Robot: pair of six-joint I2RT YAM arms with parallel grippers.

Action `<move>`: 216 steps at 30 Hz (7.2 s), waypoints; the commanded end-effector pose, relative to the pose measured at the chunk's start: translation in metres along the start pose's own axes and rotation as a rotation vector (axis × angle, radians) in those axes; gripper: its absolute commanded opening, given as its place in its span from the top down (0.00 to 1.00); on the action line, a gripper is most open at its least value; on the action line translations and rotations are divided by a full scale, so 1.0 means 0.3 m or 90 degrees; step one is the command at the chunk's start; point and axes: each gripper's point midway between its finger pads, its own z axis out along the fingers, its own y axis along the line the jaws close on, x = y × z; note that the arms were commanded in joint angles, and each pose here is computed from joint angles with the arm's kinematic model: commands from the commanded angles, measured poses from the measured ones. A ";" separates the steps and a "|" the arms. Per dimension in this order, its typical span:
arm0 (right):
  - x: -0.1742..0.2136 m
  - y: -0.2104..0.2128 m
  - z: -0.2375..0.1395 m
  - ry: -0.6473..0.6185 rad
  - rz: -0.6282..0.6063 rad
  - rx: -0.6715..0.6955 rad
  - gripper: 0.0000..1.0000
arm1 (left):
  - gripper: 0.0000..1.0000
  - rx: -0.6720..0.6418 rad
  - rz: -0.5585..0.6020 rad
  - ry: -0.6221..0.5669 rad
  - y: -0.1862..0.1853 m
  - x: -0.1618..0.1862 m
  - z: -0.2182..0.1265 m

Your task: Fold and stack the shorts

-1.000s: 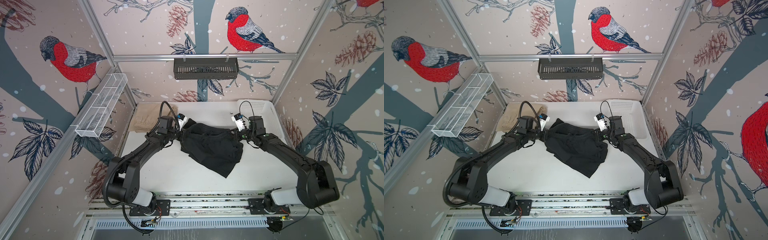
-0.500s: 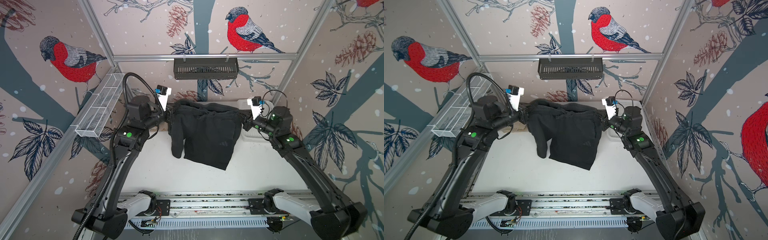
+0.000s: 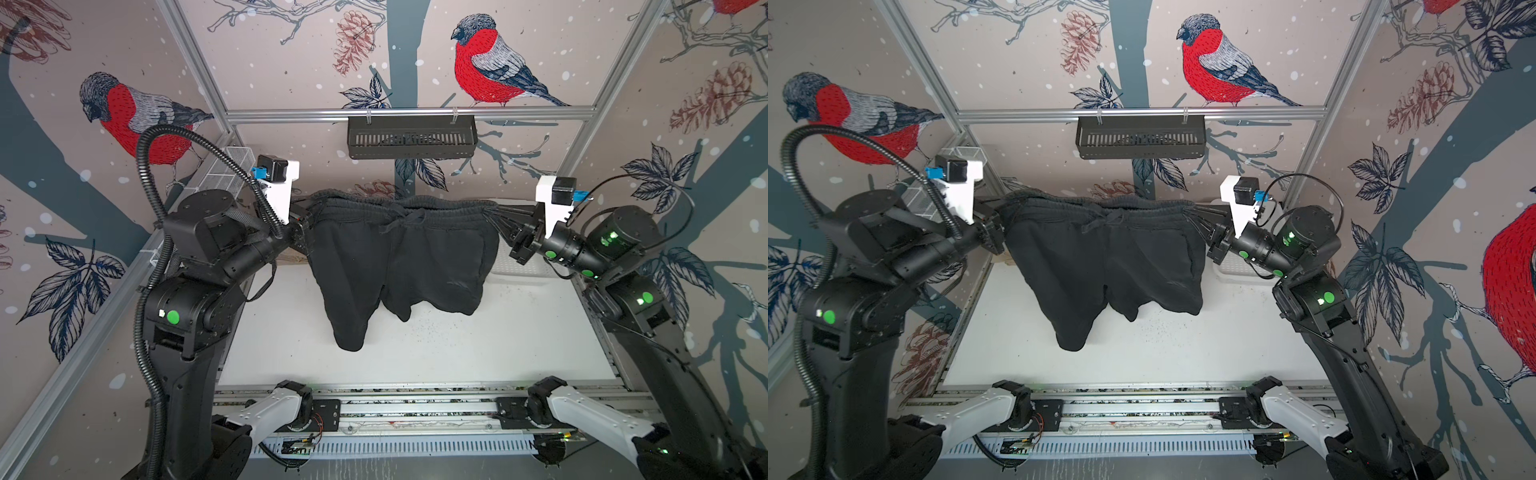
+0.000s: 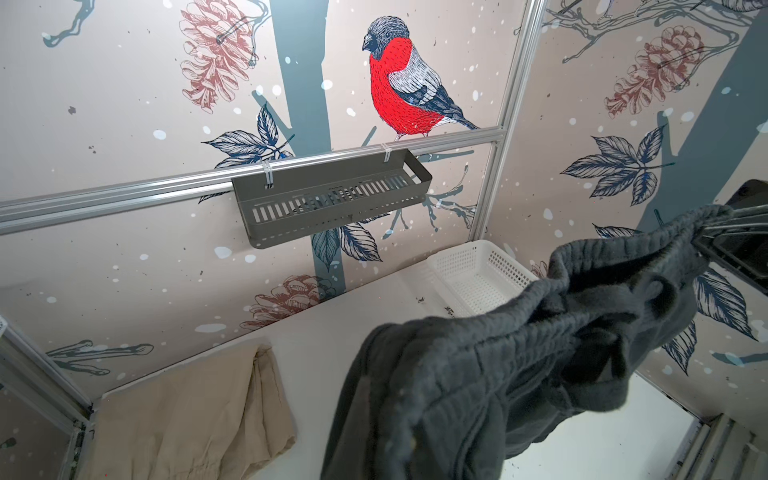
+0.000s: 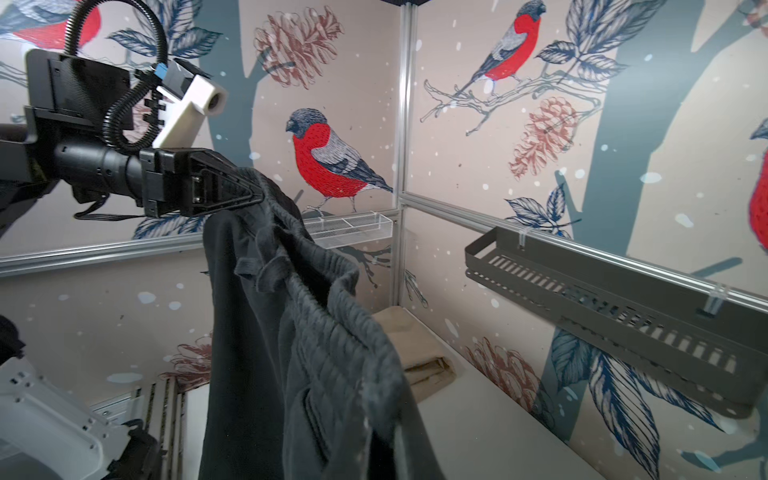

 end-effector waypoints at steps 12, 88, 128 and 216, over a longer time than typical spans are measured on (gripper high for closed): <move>0.339 -0.278 0.113 0.149 0.053 0.203 1.00 | 1.00 -0.228 -0.088 0.170 0.285 0.353 0.264; 1.364 -0.631 0.112 0.505 0.314 0.427 0.25 | 0.02 -0.144 -0.303 0.382 0.301 1.127 0.679; 1.585 -0.281 -0.260 0.655 0.345 0.482 0.21 | 0.03 0.048 -0.257 0.457 -0.351 1.327 0.514; 1.720 0.635 0.333 0.697 0.024 -0.234 0.98 | 0.03 -0.225 -0.322 0.254 0.555 1.003 0.459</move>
